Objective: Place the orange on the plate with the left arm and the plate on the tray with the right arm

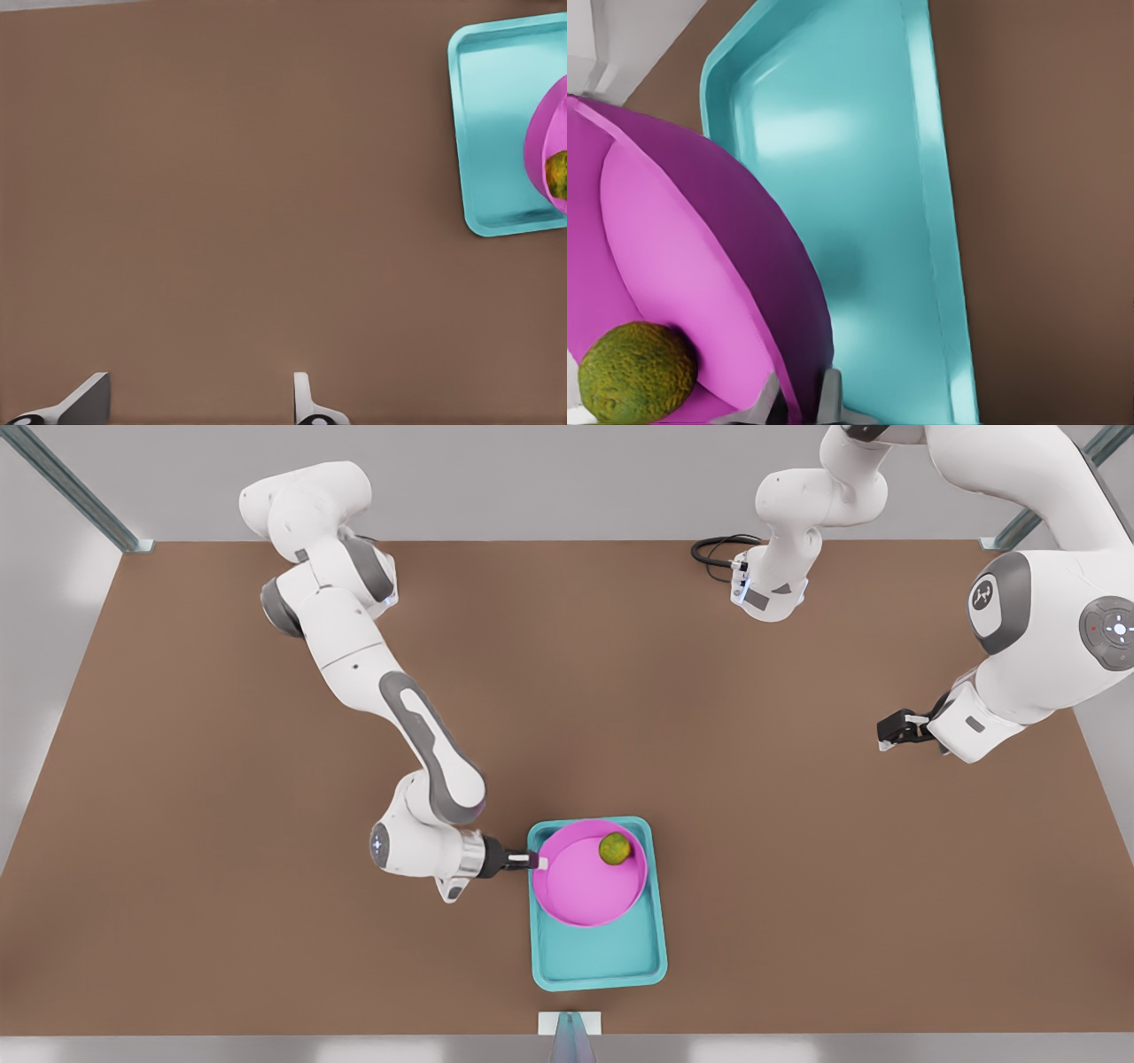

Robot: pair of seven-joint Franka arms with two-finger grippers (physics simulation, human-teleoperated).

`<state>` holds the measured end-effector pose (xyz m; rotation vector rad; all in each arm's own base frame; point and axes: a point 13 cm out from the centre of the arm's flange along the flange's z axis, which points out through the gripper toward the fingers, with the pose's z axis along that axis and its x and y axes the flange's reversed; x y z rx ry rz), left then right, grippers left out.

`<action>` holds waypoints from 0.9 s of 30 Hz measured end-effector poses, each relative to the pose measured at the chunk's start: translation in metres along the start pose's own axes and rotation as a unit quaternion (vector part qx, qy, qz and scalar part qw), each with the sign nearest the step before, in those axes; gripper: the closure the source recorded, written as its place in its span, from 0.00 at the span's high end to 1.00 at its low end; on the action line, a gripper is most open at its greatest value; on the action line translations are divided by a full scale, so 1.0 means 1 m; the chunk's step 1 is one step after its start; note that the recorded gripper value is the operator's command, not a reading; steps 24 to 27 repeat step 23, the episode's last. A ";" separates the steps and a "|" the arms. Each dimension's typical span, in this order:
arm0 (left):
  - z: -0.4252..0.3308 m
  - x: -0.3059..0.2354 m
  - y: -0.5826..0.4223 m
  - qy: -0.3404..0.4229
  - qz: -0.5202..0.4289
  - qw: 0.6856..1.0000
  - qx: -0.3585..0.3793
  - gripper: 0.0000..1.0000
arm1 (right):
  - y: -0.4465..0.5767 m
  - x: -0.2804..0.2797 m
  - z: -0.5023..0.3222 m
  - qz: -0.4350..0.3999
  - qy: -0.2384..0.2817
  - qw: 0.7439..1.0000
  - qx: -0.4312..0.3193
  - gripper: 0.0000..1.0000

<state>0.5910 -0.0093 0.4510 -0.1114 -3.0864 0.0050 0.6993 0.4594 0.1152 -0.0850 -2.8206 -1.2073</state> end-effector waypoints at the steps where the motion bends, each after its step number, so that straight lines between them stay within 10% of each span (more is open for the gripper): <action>1: 0.000 0.000 0.000 0.000 0.000 1.000 0.000 1.00 | -0.001 0.002 0.001 0.000 0.005 1.000 0.000 1.00; 7: 0.000 0.000 0.000 -0.001 0.000 1.000 -0.001 1.00 | -0.005 0.003 -0.011 -0.005 0.019 1.000 0.010 1.00; 11: 0.001 0.000 0.001 0.000 -0.001 1.000 -0.001 1.00 | -0.043 -0.041 -0.212 -0.085 0.001 0.980 0.181 1.00; 16: 0.001 0.000 0.001 0.001 -0.002 1.000 -0.001 1.00 | 0.066 0.067 -0.432 -0.195 0.023 0.905 0.378 1.00; 27: 0.002 0.000 0.001 0.003 -0.003 1.000 0.000 1.00 | -0.002 0.203 -0.571 -0.120 0.085 0.893 0.426 1.00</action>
